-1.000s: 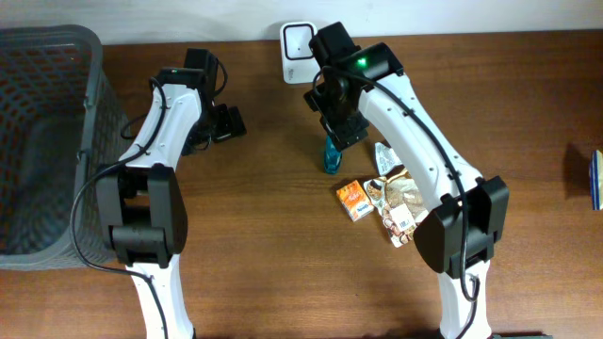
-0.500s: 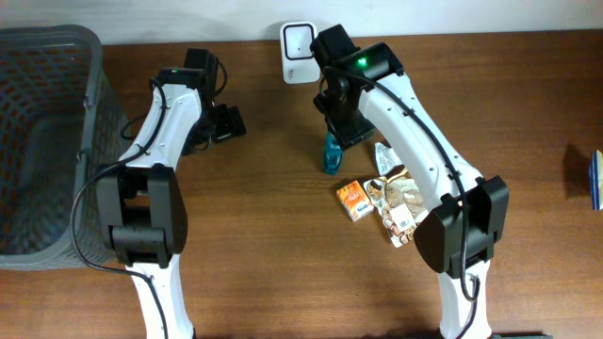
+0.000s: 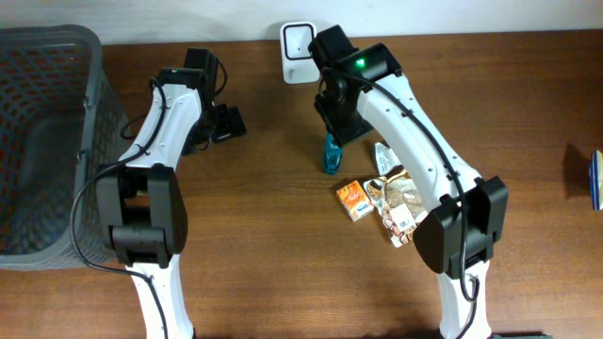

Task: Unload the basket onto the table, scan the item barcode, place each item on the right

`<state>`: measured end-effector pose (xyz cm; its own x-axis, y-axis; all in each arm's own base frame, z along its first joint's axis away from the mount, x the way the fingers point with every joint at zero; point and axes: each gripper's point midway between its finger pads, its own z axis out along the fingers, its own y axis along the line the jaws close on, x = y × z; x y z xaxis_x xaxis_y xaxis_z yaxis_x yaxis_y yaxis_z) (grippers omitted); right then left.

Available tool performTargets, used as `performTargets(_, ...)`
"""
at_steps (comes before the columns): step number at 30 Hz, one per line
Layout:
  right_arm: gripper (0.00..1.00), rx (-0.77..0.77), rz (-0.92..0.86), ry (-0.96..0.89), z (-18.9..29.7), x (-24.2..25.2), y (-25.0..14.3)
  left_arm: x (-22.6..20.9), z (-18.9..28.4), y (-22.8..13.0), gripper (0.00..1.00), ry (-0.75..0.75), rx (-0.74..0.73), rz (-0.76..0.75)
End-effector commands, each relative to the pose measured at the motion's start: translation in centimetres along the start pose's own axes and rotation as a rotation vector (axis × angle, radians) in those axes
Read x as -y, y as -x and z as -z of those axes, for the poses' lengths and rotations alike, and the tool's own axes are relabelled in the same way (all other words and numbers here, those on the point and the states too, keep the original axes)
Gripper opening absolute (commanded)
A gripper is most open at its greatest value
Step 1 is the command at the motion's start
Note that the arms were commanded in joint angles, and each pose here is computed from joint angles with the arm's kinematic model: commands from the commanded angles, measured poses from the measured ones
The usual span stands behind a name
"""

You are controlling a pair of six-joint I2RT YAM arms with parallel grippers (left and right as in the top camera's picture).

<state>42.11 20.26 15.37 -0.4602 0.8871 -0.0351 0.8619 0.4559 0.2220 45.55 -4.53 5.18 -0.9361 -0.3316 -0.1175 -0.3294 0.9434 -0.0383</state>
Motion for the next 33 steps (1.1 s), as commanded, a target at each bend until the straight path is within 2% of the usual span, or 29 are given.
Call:
performTargets(1, 0.50, 0.021, 0.006, -0.014, -0.3, 0.3, -0.2, 0.1, 1.1, 0.1, 0.99, -0.003, 0.023, -0.005)
performTargets(3, 0.50, 0.021, 0.007, -0.015, -0.3, 0.3, -0.2, 0.1, 1.1, 0.1, 0.99, -0.004, 0.024, -0.005)
performTargets(6, 0.38, 0.022, 0.008, -0.015, -0.3, 0.3, -0.1, 0.1, 1.1, 0.1, 0.99, -0.003, 0.023, -0.005)
performTargets(8, 0.33, 0.029, 0.015, -0.016, -0.3, 0.3, 0.0, 0.1, 1.1, 0.1, 0.99, -0.004, 0.024, -0.005)
performTargets(13, 0.33, 0.032, 0.062, -0.019, -0.3, 0.4, 0.1, 0.1, 1.1, 0.1, 0.99, -0.004, 0.024, -0.005)
performTargets(15, 0.33, 0.038, 0.132, -0.006, -0.3, 0.0, 0.2, 0.1, 1.1, 0.1, 0.99, -0.003, 0.023, -0.005)
performTargets(21, 0.31, 0.127, 0.469, -0.016, -0.2, -0.4, 2.8, 0.1, 1.1, 0.1, 0.99, -0.003, 0.023, -0.005)
performTargets(27, 0.29, 0.193, 0.891, -0.034, 0.0, -1.2, 6.5, 0.1, 1.1, 0.1, 0.99, -0.003, 0.023, -0.005)
performTargets(33, 0.30, 0.211, 1.316, -0.062, 0.1, -1.8, 7.4, 0.1, 1.1, 0.1, 0.99, -0.003, 0.023, -0.005)
